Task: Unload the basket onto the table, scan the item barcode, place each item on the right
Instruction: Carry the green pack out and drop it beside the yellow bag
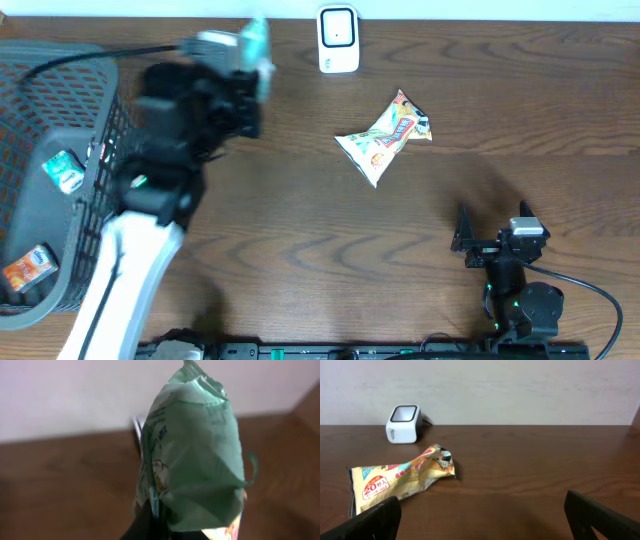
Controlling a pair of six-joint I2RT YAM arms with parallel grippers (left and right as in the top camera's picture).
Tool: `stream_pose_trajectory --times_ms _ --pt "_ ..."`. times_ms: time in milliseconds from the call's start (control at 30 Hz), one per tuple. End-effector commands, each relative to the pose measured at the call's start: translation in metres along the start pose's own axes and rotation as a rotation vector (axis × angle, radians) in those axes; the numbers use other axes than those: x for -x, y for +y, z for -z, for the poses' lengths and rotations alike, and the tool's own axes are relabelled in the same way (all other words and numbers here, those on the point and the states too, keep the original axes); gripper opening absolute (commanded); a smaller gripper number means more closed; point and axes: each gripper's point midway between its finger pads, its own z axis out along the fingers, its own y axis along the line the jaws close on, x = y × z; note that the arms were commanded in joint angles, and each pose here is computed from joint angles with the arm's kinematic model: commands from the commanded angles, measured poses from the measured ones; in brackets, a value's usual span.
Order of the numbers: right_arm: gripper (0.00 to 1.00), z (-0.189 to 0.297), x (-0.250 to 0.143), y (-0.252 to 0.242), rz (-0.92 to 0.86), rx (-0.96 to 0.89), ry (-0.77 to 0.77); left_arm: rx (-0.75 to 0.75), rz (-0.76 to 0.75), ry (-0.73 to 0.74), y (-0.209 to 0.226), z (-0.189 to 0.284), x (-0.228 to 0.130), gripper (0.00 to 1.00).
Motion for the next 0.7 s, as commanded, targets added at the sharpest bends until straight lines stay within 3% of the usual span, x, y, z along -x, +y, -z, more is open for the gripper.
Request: stream_pose_trajectory --times_ms 0,233,467,500,533,567,667 --pt "0.99 0.000 0.000 0.000 0.012 0.002 -0.001 -0.009 0.011 0.121 -0.006 -0.042 -0.037 0.07" --pt "0.99 0.000 0.000 0.000 0.012 0.002 -0.001 -0.019 0.004 0.344 -0.014 -0.108 -0.118 0.07" --pt "0.99 0.000 0.000 0.000 0.012 0.002 -0.001 0.033 -0.011 0.433 -0.006 -0.128 -0.155 0.09" --pt "0.99 0.000 0.000 0.000 0.012 0.002 -0.001 0.033 -0.012 0.436 -0.007 -0.128 -0.156 0.17" --pt "0.99 0.000 0.000 0.000 0.012 0.001 -0.001 0.032 -0.012 0.436 -0.007 -0.128 -0.157 0.34" --pt "0.99 0.000 0.000 0.000 0.012 0.002 -0.001 0.032 -0.013 0.435 -0.007 -0.128 -0.156 0.42" --pt "0.99 0.000 0.000 0.000 0.012 0.002 -0.001 0.032 -0.013 0.435 -0.007 -0.128 -0.156 0.43"
